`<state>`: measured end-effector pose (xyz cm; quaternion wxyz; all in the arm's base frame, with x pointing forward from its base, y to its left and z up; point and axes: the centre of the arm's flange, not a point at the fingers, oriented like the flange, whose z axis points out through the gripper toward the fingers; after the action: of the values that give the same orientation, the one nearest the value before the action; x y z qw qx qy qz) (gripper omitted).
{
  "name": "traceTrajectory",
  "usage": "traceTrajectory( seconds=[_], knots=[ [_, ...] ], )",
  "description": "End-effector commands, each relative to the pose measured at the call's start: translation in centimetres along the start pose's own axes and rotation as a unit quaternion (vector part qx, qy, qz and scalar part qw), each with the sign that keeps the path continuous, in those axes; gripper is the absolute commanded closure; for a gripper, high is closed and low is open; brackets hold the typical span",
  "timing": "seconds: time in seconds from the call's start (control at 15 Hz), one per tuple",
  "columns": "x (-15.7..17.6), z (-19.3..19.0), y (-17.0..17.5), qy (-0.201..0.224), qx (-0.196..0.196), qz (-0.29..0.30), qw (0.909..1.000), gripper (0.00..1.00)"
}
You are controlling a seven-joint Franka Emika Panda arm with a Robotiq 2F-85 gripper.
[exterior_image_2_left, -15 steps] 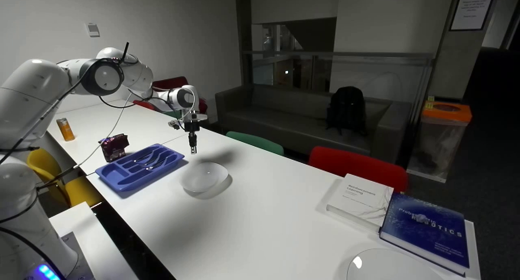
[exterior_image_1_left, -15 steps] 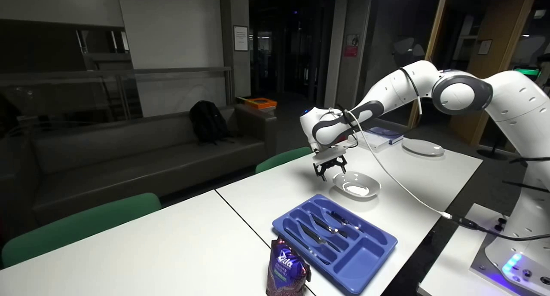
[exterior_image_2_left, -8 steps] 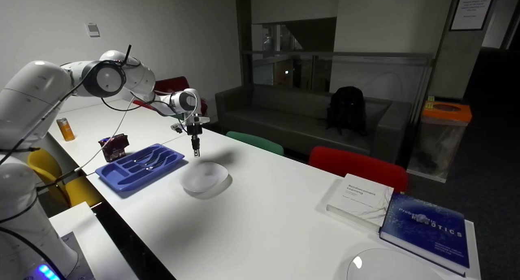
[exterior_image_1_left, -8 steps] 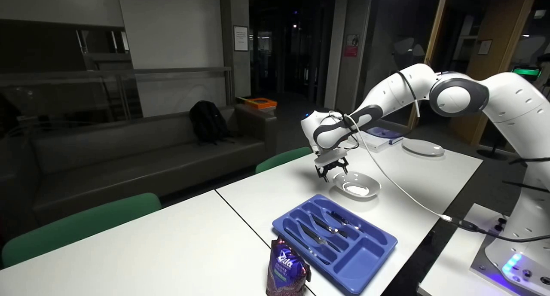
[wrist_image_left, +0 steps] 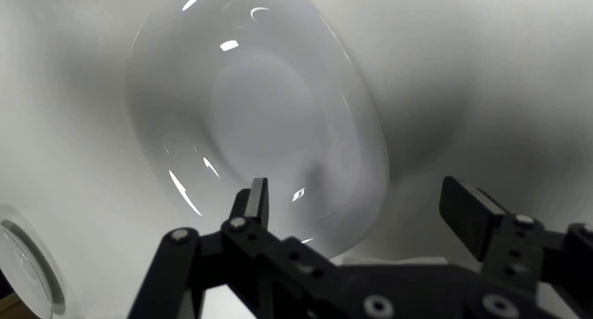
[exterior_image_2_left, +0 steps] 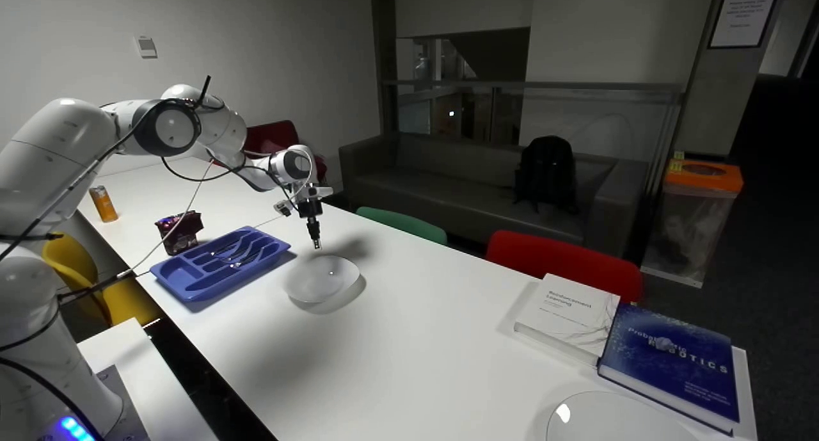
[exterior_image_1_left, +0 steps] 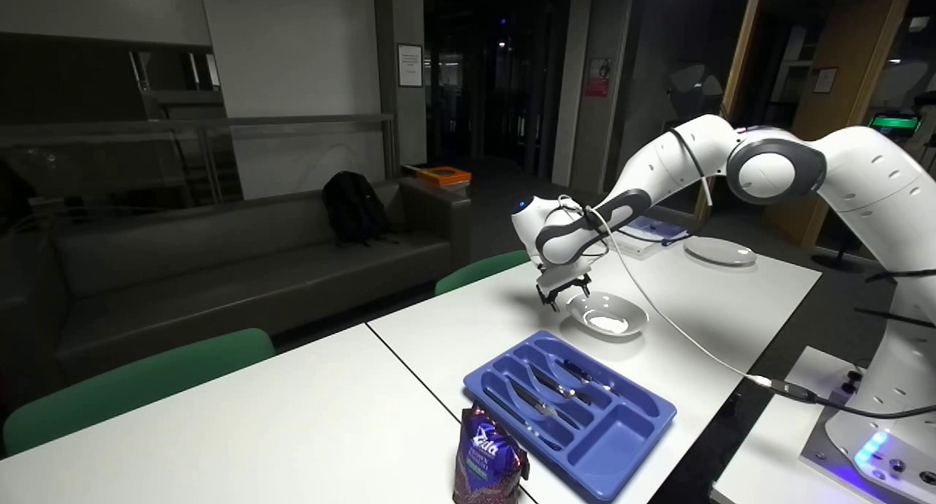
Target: Move the white plate
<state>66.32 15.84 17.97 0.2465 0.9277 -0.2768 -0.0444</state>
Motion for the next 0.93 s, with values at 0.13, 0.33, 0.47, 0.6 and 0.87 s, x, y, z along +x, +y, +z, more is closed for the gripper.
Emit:
traceTrajectory(
  seconds=[0.13, 0.33, 0.47, 0.6, 0.87],
  knots=[
    [0.0, 1.1, 0.8, 0.022, -0.002, -0.009, 0.9997, 0.00],
    [0.0, 1.9, 0.9, 0.015, -0.006, -0.010, 0.9998, 0.00],
    [-0.1, 2.4, 0.9, 0.011, -0.011, -0.010, 0.9998, 0.00],
    [-0.4, 3.0, 0.9, 0.008, -0.015, -0.012, 0.9998, 0.00],
    [-0.8, 4.1, 0.6, 0.001, -0.029, -0.016, 0.9995, 0.00]
  ],
)
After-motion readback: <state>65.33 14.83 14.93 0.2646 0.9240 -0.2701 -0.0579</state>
